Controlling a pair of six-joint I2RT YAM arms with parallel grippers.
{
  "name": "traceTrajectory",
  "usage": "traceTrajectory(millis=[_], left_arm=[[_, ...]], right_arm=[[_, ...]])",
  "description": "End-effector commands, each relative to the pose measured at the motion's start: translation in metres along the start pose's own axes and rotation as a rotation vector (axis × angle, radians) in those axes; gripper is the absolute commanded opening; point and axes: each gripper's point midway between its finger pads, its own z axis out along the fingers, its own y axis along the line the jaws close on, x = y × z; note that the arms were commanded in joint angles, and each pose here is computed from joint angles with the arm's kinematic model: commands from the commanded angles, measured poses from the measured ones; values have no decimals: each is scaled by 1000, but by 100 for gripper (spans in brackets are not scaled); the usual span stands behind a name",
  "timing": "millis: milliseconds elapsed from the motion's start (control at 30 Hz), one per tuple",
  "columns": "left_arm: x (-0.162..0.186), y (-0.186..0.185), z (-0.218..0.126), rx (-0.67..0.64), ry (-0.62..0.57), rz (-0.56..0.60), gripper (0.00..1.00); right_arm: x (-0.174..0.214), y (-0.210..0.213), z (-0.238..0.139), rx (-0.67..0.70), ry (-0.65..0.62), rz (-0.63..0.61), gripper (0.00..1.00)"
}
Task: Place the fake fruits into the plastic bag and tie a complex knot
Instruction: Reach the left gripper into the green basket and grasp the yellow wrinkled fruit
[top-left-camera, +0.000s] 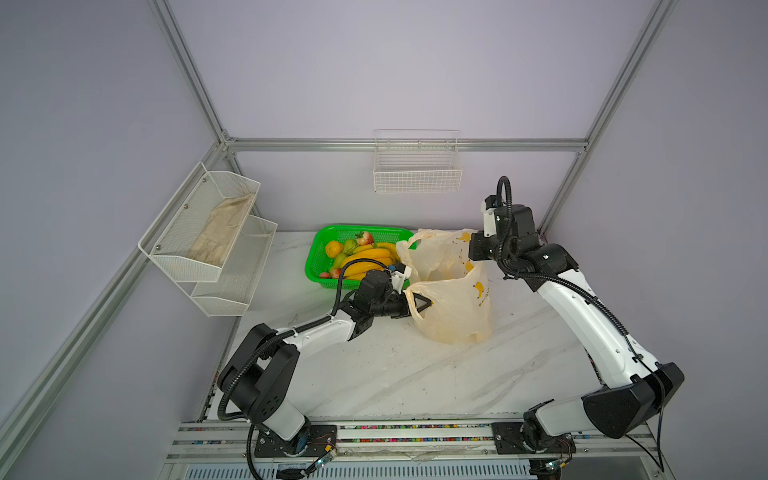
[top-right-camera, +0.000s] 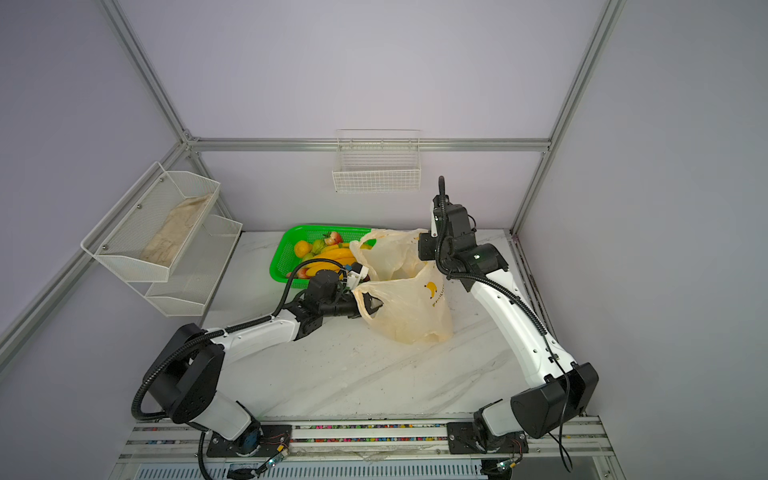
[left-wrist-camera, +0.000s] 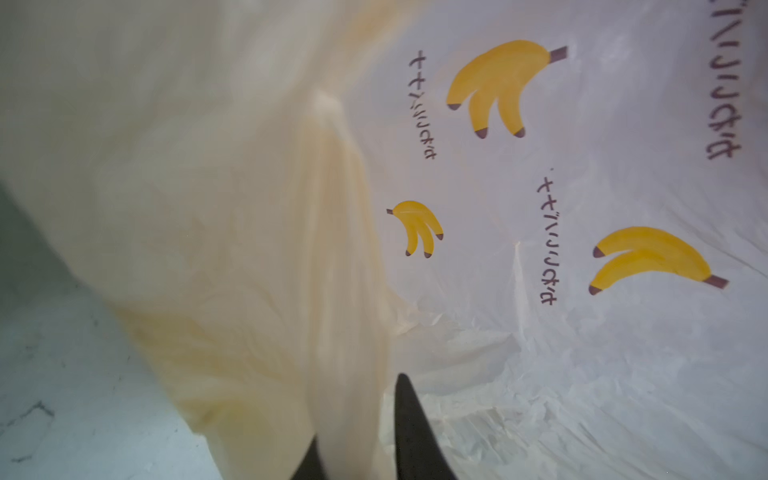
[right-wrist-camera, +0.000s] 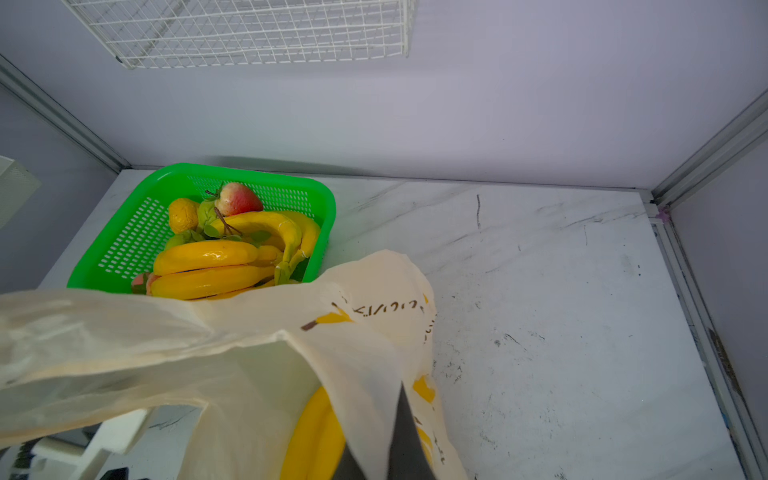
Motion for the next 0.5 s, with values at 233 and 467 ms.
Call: traceTrajectory(millis=[233, 467], left_arm=[[-54, -10, -125, -291, -222, 347, 74], [-123, 33, -225, -695, -593, 318, 81]], right_arm=[[-13, 10, -4, -56, -47, 18, 0], [-14, 9, -2, -44, -54, 9, 0]])
